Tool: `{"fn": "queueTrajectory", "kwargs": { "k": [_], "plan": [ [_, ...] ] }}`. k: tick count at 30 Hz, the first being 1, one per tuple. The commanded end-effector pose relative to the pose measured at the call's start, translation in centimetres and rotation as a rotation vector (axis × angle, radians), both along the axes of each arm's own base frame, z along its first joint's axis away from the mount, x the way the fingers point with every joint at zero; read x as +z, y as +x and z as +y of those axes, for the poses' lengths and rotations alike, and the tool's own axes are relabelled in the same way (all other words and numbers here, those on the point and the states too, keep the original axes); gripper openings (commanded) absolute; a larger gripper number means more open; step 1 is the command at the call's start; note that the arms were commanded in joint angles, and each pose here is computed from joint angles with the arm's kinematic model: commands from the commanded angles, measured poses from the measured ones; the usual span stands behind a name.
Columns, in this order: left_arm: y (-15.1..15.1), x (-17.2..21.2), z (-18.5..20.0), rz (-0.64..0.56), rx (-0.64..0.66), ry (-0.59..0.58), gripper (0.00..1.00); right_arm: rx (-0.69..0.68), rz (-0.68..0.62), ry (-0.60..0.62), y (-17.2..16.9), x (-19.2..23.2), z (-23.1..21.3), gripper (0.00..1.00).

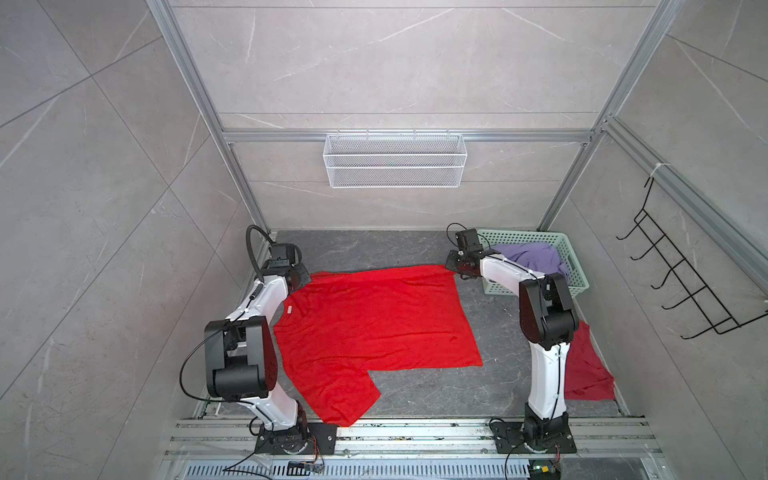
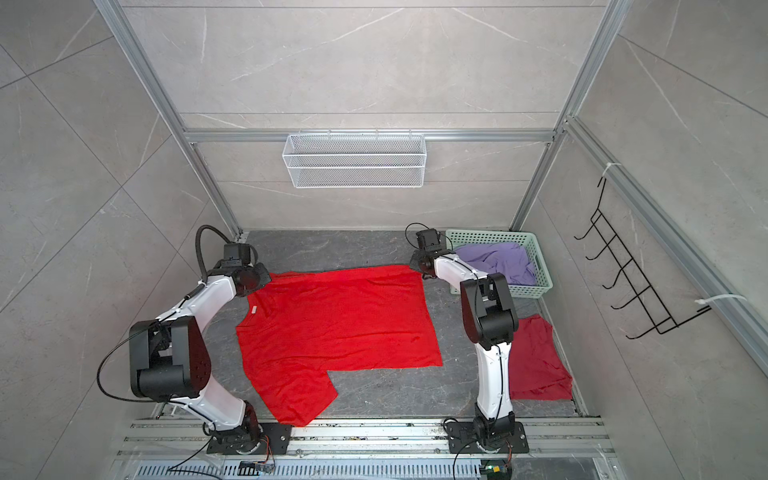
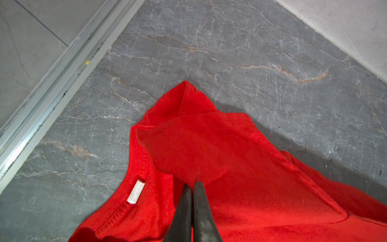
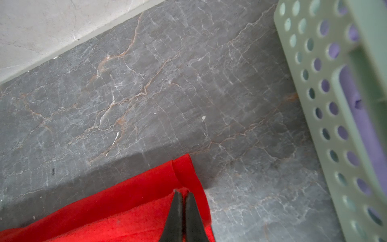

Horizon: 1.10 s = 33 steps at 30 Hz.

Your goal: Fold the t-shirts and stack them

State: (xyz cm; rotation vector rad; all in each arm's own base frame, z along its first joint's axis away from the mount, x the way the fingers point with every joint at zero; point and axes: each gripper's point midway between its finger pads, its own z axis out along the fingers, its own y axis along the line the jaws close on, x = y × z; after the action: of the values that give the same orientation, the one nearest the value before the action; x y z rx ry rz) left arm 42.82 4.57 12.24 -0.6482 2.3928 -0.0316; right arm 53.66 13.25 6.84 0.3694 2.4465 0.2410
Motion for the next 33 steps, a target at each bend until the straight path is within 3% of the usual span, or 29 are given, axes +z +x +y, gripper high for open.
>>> {"fn": "queueTrajectory", "kwargs": {
  "k": [1,33],
  "plan": [
    [-0.1,1.6,0.3,-0.048,0.035,0.001,0.0,-0.019,-0.031,0.019,0.1,1.7,-0.2,0.0],
    [-3.2,-3.1,0.4,0.055,0.074,0.01,0.0,-0.033,0.023,0.056,-2.5,0.3,-0.2,0.02]
  ]
}}
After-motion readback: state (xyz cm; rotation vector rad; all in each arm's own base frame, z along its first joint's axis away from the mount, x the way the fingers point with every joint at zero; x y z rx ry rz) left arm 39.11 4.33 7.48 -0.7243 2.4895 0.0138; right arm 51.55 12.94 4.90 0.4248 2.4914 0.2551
